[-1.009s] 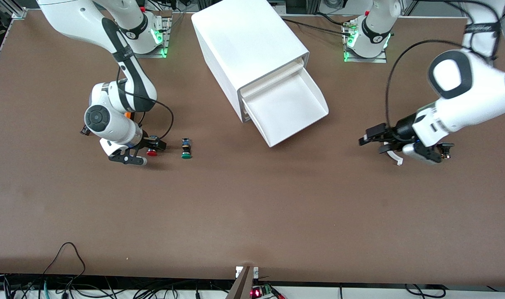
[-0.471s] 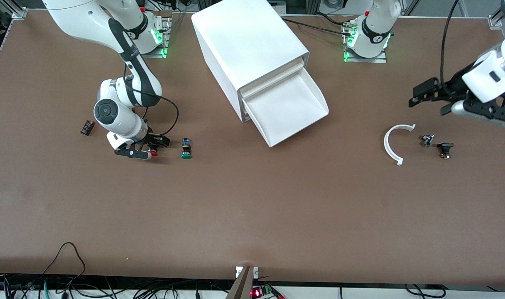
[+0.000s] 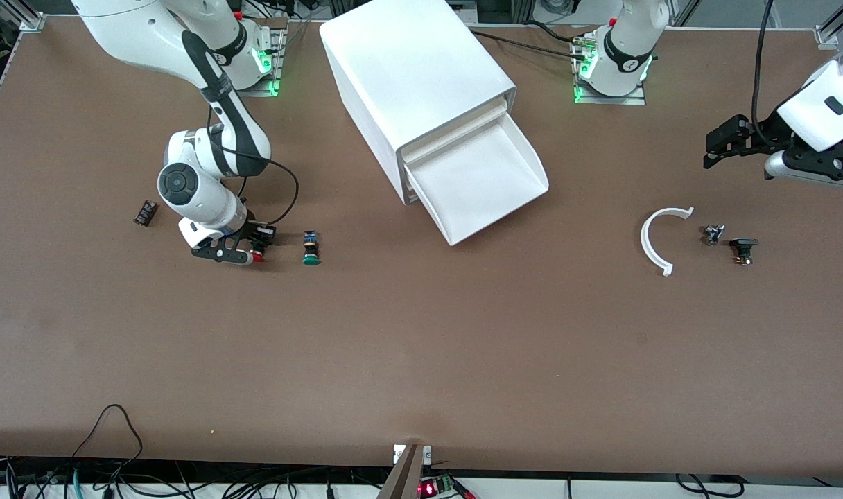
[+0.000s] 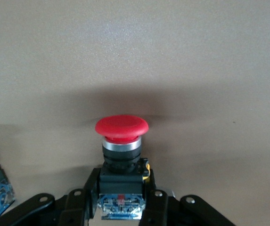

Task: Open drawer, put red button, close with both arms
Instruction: 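Grasp the red push button with the right gripper while the left gripper withdraws, then lift the red button and carry it over the open drawer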

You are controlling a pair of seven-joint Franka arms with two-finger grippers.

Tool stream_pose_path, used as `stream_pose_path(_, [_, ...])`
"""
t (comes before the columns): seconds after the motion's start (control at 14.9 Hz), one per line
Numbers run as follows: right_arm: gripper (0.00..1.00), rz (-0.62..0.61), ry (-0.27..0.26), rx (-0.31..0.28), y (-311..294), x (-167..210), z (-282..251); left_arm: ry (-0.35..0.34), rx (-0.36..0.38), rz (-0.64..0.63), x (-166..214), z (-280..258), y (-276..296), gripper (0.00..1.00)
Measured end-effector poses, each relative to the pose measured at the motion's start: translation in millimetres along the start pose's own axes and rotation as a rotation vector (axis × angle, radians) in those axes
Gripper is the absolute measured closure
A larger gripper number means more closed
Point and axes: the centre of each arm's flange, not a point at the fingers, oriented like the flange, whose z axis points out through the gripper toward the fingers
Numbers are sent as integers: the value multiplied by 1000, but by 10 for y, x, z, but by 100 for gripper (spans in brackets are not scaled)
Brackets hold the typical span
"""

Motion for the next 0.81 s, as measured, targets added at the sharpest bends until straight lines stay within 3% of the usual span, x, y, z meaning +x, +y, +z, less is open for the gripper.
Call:
stream_pose_path(0.2, [59,-7,13,7,-41,16,-47,29,55,32,55,-18,95,0])
stream_pose_path(0.4, [59,-42,65,24,-192,145,-290,33,96,66,78,-13,233,0])
stream_pose_path(0.81, [59,-165,143,14,-626,507,-1490,14,82,-10,35,74,-187,0])
